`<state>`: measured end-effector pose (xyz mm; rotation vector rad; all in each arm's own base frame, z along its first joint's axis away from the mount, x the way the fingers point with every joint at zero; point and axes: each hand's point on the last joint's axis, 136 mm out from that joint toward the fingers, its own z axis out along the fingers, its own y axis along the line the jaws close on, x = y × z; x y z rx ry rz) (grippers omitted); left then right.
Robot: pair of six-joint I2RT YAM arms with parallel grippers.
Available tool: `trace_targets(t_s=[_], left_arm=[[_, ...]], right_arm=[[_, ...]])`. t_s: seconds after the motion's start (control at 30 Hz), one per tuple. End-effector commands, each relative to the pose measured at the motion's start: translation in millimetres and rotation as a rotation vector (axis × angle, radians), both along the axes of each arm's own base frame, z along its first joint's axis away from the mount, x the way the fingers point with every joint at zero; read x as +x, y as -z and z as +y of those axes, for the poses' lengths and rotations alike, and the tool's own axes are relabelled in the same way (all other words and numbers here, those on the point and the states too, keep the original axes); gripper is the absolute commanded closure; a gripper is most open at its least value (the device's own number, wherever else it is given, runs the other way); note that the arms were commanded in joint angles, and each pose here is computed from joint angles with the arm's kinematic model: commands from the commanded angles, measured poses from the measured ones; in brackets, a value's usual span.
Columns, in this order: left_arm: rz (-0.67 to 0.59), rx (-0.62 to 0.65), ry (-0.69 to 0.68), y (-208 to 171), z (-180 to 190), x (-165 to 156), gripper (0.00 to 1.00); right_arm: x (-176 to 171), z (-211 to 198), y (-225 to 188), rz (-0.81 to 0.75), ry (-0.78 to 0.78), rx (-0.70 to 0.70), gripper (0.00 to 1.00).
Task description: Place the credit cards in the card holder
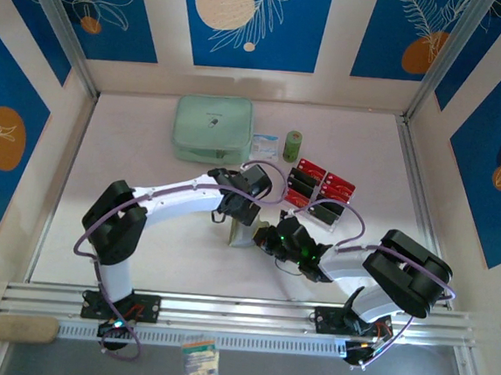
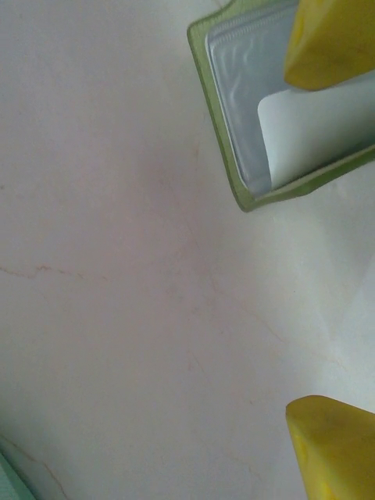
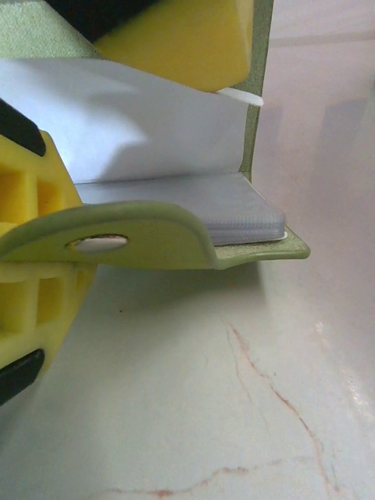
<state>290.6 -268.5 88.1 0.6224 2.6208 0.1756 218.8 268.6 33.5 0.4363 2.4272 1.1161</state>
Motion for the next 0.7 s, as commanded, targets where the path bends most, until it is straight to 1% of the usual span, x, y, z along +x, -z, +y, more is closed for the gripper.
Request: trace_targets(t_s=[0.0,0.13,0.23,0.43,0.67], left_arm=[[-0.025,0.08,0.009,-6.6,19.8,-4.4,0.0],[-0.04,0.1,0.015,-10.2,29.7,-6.5,0.0],[-0.035,0.126,0.008,-5.4,41.5,-9.2,0.0],[-0.017,0.138,-0.031,9.6,64.0,-16.7,0.0],[-0.002,0.146,-0.066,27.9,78.7,-23.4,0.0]], right_arm=[[2.0,-3.2,3.8,0.003,0.032,-0.017,1.0],[2.5,-4.3,4.2,0.006,0.042,-0.016,1.0],[2.4,-4.5,3.8,0.006,0.047,-0.016,1.0],[1.7,-5.3,3.8,0.007,0.055,-0.023,1.0],[-0.9,-7.0,7.0,0.013,0.06,-0.035,1.0]])
